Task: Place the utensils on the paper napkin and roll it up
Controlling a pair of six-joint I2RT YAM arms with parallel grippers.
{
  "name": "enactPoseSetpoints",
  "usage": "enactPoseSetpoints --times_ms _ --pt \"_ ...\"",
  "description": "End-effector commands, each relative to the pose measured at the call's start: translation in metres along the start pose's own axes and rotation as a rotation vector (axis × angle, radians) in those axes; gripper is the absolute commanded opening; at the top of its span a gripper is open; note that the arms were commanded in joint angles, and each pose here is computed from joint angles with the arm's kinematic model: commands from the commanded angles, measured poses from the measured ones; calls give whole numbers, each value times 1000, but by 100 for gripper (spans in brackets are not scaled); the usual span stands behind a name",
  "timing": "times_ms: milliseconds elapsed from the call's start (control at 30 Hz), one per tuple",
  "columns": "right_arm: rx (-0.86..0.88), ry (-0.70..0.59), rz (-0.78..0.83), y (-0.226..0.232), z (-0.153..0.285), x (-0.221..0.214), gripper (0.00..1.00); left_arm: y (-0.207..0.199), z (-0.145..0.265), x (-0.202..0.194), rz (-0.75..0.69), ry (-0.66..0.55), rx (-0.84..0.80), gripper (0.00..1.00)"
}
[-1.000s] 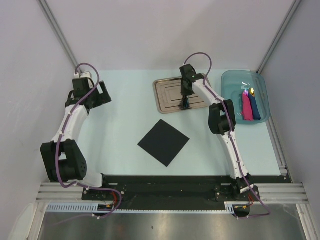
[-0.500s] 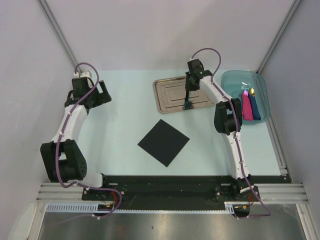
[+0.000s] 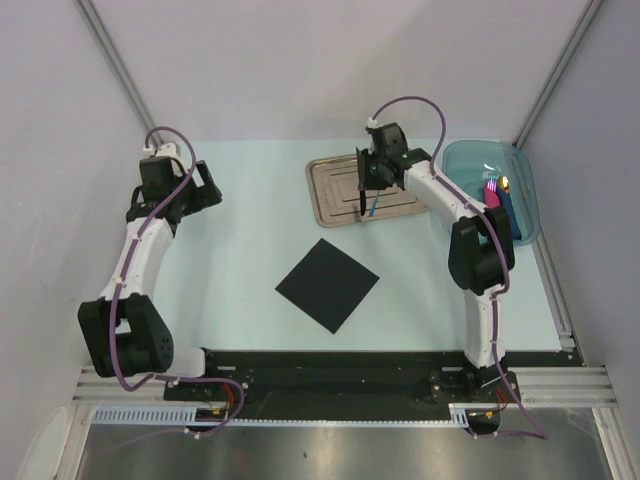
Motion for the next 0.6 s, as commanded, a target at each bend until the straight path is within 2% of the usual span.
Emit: enactPoseSetpoints --times_ms 0,167,300,433,567 --pt "110 -27 44 39 39 -20 0 -3 19 6 16 -78 -29 100" --pt "148 0 35 71 71 -66 0 -3 39 -3 7 -116 -29 100" --pt "151 41 72 81 78 -119 0 -1 49 -24 -1 -101 -31 100" --pt "162 58 82 94 84 -151 0 -2 62 -30 -4 -112 -35 99" --pt "153 2 95 103 82 -160 0 -1 68 -35 -6 -131 -34 100"
Point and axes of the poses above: each gripper's point midway between its finger pads, its own z axis back along the fingers, its own y axis along the line the jaws close on, x = y × z, the point moved 3 cm from there along z, back along the fingers, and after that the axes turned 5 degrees about -z, right-handed, at the moved point
